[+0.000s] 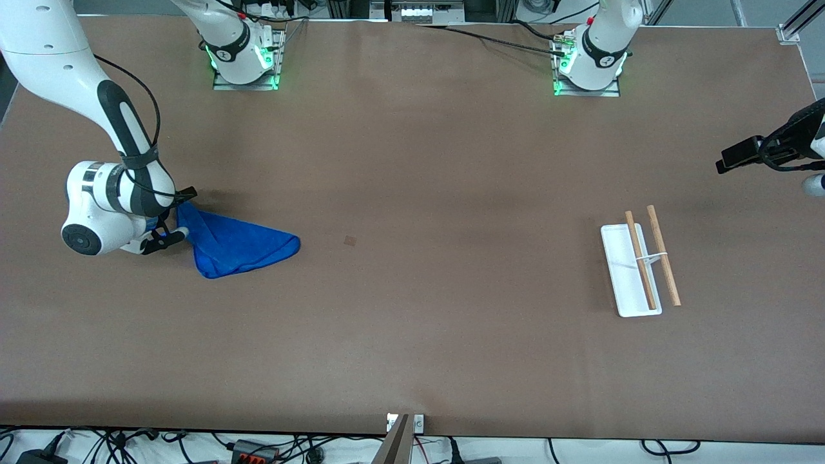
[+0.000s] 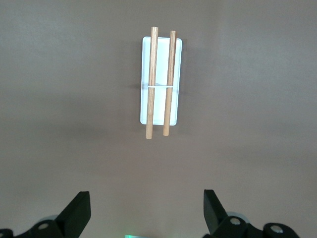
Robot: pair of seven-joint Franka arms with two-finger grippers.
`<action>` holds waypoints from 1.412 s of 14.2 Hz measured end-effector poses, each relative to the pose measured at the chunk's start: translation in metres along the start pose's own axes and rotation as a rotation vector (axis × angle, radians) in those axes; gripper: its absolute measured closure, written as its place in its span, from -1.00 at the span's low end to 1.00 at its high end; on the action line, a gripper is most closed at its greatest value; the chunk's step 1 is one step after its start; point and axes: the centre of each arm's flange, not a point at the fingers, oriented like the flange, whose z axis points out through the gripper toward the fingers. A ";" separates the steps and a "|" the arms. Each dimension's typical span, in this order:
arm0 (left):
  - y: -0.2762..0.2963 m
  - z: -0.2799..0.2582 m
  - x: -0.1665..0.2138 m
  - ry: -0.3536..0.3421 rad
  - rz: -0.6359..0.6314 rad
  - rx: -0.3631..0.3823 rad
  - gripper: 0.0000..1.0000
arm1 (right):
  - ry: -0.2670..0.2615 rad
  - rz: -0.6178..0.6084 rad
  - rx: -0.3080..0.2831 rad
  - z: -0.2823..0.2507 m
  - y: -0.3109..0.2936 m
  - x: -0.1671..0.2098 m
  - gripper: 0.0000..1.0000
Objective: Pass towel and hang on rack
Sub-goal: 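Close the right gripper on the towel corner, then lift the towel with the right gripper toward the table middle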
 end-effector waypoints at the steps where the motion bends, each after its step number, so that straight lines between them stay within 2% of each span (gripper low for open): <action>1: 0.000 0.000 0.000 0.000 0.000 0.000 -1.00 | 0.001 -0.001 0.000 0.000 0.000 0.000 -0.79; 4: 0.000 0.000 0.000 0.000 0.000 0.000 -1.00 | 0.005 -0.002 -0.002 0.001 0.000 0.001 -0.58; 5: 0.000 0.000 0.000 0.000 0.000 0.000 -1.00 | 0.004 -0.002 -0.002 0.002 0.001 0.002 -0.57; 8: 0.000 0.000 0.000 0.000 0.000 0.000 -1.00 | 0.007 0.000 -0.010 0.004 0.005 0.002 0.00; 9: 0.000 0.000 0.000 0.000 0.000 0.000 -1.00 | 0.007 0.001 -0.010 0.004 0.005 0.002 0.00; 10: 0.000 0.000 0.000 0.000 0.000 0.000 -1.00 | 0.007 0.001 -0.010 0.004 0.005 0.002 0.16; 12: 0.000 0.000 0.000 0.000 -0.001 0.000 -1.00 | 0.007 0.002 -0.010 0.003 0.005 0.002 0.66; 14: -0.001 0.000 0.000 0.000 -0.001 0.000 -1.00 | 0.004 0.002 -0.008 0.003 0.004 0.002 0.96; 16: -0.001 0.000 0.000 0.000 -0.001 0.000 -1.00 | -0.015 0.002 0.012 0.002 0.000 0.001 0.96; 18: -0.001 0.000 0.000 0.000 -0.001 0.000 -1.00 | -0.036 0.004 0.088 -0.011 -0.012 0.002 0.96; 20: -0.001 0.000 0.000 0.000 -0.001 0.000 -1.00 | -0.038 -0.012 0.119 -0.047 -0.027 0.000 0.96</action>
